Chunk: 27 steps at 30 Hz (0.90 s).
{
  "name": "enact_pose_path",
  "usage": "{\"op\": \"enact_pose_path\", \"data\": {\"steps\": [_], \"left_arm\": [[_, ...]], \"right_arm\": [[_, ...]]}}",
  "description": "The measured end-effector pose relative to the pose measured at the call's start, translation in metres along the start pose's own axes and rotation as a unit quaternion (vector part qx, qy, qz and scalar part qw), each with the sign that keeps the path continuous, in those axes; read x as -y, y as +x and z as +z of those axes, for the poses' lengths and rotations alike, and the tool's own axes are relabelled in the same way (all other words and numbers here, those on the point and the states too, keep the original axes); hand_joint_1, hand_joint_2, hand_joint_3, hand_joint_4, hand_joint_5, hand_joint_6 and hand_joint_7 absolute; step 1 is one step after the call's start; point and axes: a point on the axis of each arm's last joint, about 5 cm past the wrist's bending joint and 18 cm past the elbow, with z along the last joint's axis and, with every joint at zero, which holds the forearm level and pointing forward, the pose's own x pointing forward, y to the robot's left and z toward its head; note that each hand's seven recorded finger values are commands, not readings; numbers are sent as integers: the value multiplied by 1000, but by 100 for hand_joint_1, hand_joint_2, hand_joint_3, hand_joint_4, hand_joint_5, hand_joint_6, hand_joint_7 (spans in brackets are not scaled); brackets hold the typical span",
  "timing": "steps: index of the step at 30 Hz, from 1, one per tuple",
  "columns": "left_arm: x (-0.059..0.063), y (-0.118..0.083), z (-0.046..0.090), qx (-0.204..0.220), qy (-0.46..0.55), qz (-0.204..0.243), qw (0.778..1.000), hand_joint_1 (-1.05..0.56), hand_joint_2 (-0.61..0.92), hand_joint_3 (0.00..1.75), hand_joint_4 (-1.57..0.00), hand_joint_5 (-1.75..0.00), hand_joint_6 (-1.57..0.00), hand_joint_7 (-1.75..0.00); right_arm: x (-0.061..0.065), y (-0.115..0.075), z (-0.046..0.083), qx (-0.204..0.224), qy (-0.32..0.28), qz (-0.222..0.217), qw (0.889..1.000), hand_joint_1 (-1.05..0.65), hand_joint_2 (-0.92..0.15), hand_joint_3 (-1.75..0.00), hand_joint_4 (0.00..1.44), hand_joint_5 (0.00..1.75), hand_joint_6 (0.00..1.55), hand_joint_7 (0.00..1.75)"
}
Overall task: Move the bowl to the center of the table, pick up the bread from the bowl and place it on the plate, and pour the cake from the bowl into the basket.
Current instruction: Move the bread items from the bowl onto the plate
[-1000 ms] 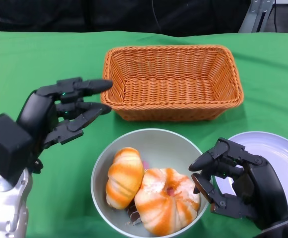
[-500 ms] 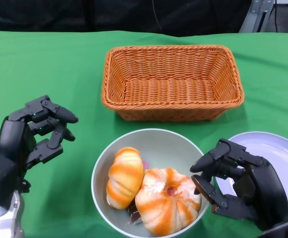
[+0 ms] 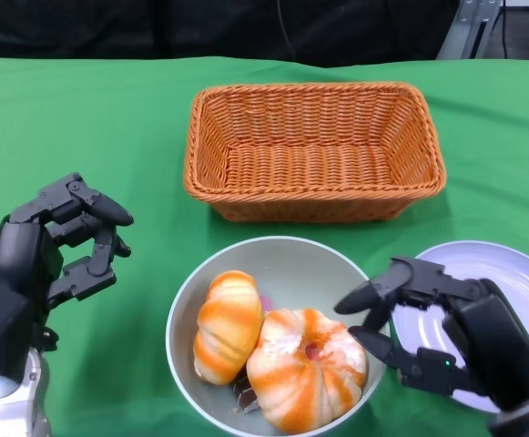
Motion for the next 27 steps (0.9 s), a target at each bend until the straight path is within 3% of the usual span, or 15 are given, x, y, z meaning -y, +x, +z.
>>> {"op": "enact_pose_path", "data": {"steps": [2, 5, 9, 12, 21, 27], "left_arm": [[1, -1, -1, -3, 0, 0, 1000, -4, 51, 115, -83, -157, -82, -131], [3, -2, -3, -7, -1, 0, 1000, -3, 51, 116, -83, -156, -82, -130], [4, -3, -3, -5, -2, -1, 1000, -4, 51, 117, -82, -157, -82, -130], [5, -3, -3, -5, -1, -3, 1000, -4, 51, 117, -82, -157, -82, -131], [9, -3, -4, -3, 5, -4, 1000, -7, 56, 107, -79, -162, -79, -134], [14, -3, -6, -16, -23, -1, 1000, -11, 68, 85, -83, -165, -78, -138]], "right_arm": [[6, 8, 7, 29, -51, 25, 998, -38, -90, -1, 61, 78, 75, 28], [13, 20, 16, 65, -117, 60, 989, -47, -88, 0, 55, 64, 68, 11], [16, 30, 26, 89, -201, 100, 970, -60, -85, 0, 60, 29, 64, 1], [12, 36, 32, 100, -249, 122, 956, -66, -84, 0, 62, 17, 60, 0], [6, 57, 39, 146, -319, 179, 919, -74, -86, 0, 60, 8, 51, 0], [-4, 68, 34, 178, -340, 206, 900, -74, -83, 0, 60, 8, 54, 1]]}}
